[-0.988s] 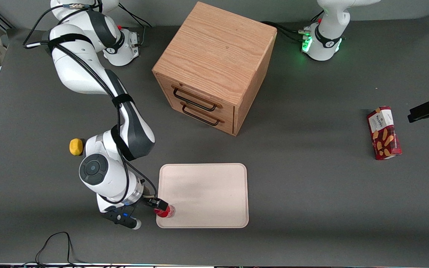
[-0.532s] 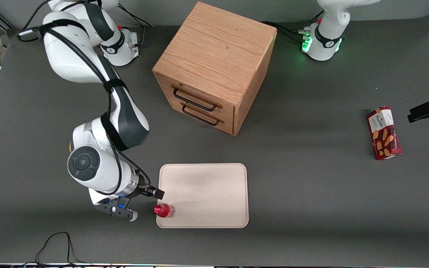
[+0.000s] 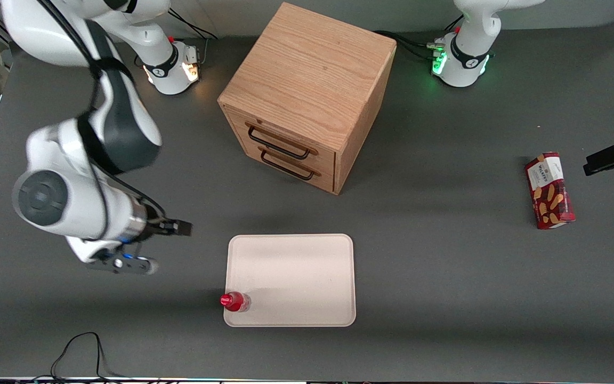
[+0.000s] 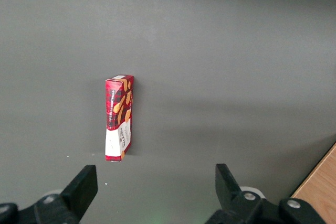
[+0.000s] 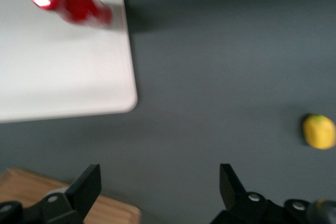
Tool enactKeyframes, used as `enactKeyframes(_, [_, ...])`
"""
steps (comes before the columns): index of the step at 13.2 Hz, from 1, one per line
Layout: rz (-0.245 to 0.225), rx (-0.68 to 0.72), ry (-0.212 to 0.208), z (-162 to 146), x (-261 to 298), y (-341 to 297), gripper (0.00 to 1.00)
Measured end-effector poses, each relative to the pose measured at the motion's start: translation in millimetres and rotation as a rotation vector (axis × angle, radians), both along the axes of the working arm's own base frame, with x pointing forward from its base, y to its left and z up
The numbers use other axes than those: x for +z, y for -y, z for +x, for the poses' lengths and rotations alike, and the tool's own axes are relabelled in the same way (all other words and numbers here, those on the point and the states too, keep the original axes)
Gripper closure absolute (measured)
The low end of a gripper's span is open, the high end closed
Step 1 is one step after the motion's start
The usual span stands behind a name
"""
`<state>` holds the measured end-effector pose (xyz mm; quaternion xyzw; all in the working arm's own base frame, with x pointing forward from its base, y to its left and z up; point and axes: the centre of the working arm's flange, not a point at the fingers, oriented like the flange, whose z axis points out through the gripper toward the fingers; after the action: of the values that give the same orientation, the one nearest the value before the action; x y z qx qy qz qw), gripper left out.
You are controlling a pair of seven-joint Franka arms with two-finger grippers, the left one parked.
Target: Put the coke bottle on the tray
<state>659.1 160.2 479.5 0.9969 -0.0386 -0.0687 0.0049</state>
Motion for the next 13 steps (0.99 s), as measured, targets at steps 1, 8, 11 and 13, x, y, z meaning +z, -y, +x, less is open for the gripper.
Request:
enactKeyframes(1, [0.000, 0.030, -0.010, -17.6, 12.1, 22.8, 0.00])
enactKeyframes(8, [0.043, 0.147, -0.024, -139.7, 83.4, 134.3, 0.00])
enactKeyframes(11, [0.044, 0.139, -0.002, -143.7, 93.9, 139.0, 0.00])
enactKeyframes(13, [0.041, 0.138, 0.010, -142.8, 99.2, 139.0, 0.00])
